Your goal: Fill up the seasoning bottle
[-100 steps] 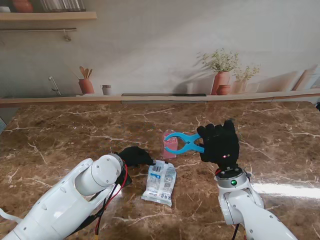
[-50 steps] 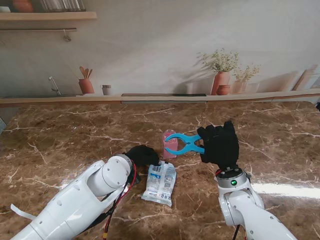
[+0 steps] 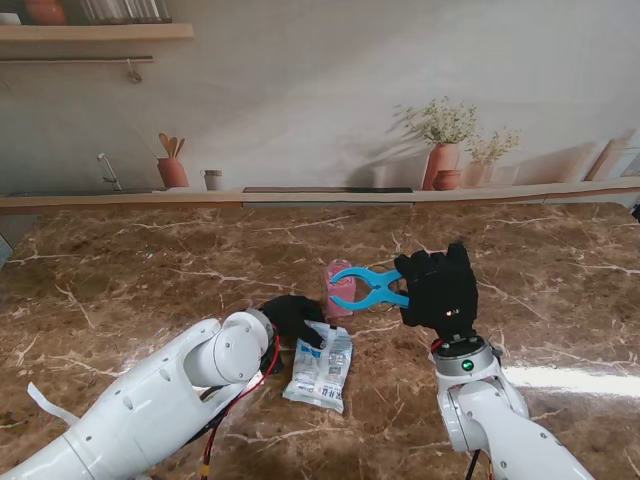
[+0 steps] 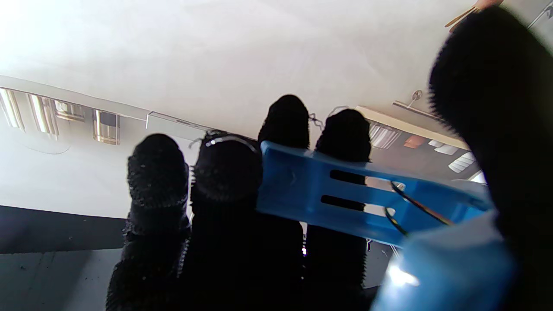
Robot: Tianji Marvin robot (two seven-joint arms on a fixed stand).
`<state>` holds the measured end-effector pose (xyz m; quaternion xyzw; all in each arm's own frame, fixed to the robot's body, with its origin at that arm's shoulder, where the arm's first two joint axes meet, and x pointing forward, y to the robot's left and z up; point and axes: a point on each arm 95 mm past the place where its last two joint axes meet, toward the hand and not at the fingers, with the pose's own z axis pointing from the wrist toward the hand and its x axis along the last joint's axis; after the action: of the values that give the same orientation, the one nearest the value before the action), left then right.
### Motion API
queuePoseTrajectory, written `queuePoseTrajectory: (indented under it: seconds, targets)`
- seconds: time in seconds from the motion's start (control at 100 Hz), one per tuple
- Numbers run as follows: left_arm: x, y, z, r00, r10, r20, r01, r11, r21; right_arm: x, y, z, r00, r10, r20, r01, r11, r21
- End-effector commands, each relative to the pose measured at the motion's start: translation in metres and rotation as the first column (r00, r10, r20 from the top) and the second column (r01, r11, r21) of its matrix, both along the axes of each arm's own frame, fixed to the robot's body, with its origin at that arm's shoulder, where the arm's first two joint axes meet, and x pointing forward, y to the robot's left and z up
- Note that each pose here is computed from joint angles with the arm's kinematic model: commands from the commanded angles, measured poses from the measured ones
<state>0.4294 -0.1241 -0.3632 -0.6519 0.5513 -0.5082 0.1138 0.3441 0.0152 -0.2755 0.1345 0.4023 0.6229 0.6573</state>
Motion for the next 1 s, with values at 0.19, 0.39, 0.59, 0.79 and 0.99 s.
queuePoseTrajectory:
  seconds: [0.19, 0.39, 0.59, 0.79, 0.99]
  targets:
    - [-0.0014, -0.0056, -0.0116, 0.999, -0.030, 0.042, 0.030, 1.000, 0.003, 0.0002, -0.0013, -0.0038, 1.000, -0.007, -0.015, 0.007, 1.000, 0.003]
    - [-0.0019, -0.0065, -0.0111, 0.997, -0.078, 0.022, 0.078, 0.997, 0.011, 0.0007, -0.0034, -0.0049, 1.000, -0.010, -0.011, 0.010, 1.000, 0.006]
    - [-0.0022, -0.0086, -0.0151, 0.991, -0.121, 0.065, 0.117, 0.991, 0.062, 0.0005, -0.0040, -0.0060, 1.000, -0.011, -0.013, 0.011, 1.000, 0.010]
    - [-0.0024, -0.0089, -0.0177, 0.975, -0.172, 0.143, 0.165, 0.984, 0.062, 0.0006, -0.0040, -0.0060, 1.000, -0.006, -0.015, 0.006, 1.000, 0.017]
    - [-0.0030, -0.0063, -0.0160, 0.963, -0.163, 0.213, 0.168, 0.986, -0.006, 0.0006, -0.0038, -0.0063, 1.000, -0.004, -0.019, 0.005, 1.000, 0.025]
